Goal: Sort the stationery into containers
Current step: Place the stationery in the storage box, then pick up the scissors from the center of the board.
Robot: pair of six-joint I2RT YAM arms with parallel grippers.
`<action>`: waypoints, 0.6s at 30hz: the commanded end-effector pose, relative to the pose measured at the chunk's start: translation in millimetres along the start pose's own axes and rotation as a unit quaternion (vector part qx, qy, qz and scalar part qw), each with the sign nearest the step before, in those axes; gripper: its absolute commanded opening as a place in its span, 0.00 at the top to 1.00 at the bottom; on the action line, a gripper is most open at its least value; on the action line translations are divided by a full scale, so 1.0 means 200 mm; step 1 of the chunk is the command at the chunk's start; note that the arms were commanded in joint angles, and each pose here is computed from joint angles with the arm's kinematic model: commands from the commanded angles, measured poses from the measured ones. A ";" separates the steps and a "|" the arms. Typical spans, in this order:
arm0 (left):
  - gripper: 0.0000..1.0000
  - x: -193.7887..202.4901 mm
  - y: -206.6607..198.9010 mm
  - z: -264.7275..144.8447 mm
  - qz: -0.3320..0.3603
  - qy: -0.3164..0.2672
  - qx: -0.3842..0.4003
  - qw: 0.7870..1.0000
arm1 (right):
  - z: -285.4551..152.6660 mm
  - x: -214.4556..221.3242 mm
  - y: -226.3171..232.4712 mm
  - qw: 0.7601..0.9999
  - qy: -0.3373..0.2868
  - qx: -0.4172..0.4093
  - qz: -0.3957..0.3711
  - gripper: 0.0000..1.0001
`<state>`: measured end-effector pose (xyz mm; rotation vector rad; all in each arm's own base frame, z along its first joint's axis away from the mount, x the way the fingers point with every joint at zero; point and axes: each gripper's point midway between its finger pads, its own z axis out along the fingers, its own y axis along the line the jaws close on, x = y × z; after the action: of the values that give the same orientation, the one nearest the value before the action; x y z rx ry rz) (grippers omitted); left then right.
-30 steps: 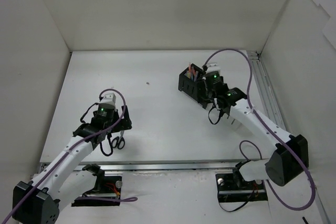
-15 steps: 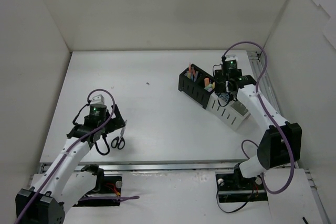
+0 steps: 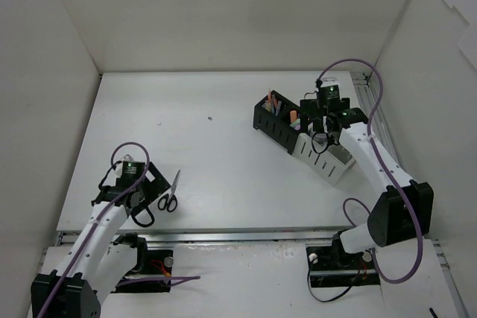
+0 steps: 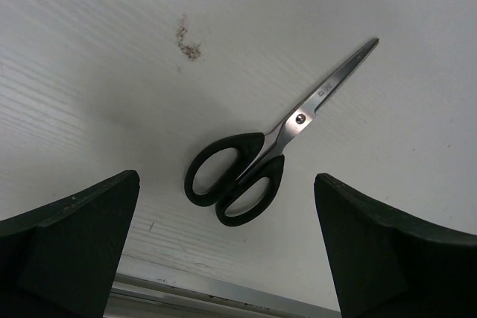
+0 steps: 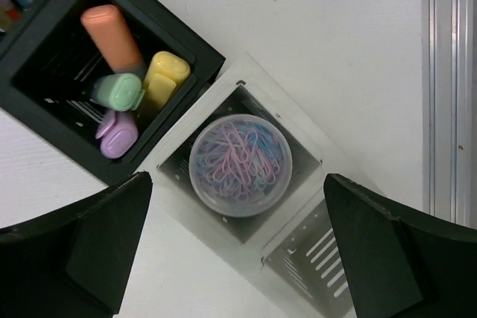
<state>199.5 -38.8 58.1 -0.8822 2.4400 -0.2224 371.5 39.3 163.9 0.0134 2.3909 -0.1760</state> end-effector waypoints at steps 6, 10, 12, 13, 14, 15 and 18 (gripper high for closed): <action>0.15 0.11 0.07 0.04 -0.073 0.024 -0.017 0.997 | -0.29 -0.21 0.03 0.994 -0.101 -0.034 0.012 0.02; 0.30 0.11 0.08 0.04 -0.076 0.018 -0.019 0.997 | -0.27 -0.20 0.04 0.995 -0.093 -0.036 0.010 0.02; 0.38 0.08 0.12 0.04 -0.076 0.004 -0.043 0.996 | -0.27 -0.20 0.04 0.995 -0.093 -0.037 0.010 0.02; 0.41 0.07 0.14 0.04 -0.076 -0.001 -0.052 0.996 | -0.27 -0.19 0.04 0.995 -0.092 -0.038 0.010 0.02; 0.44 0.07 0.14 0.04 -0.076 0.000 -0.057 0.996 | -0.27 -0.19 0.04 0.995 -0.092 -0.037 0.010 0.02; 0.47 0.06 0.14 0.04 -0.073 0.000 -0.062 0.995 | -0.27 -0.20 0.04 0.995 -0.094 -0.037 0.010 0.02; 0.55 0.04 0.17 0.04 -0.072 -0.001 -0.091 0.993 | -0.29 -0.20 0.03 0.995 -0.098 -0.036 0.011 0.02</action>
<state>167.6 -28.2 21.6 -1.1052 2.4734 -0.1217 357.9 54.8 214.8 -0.0167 2.2530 -0.0880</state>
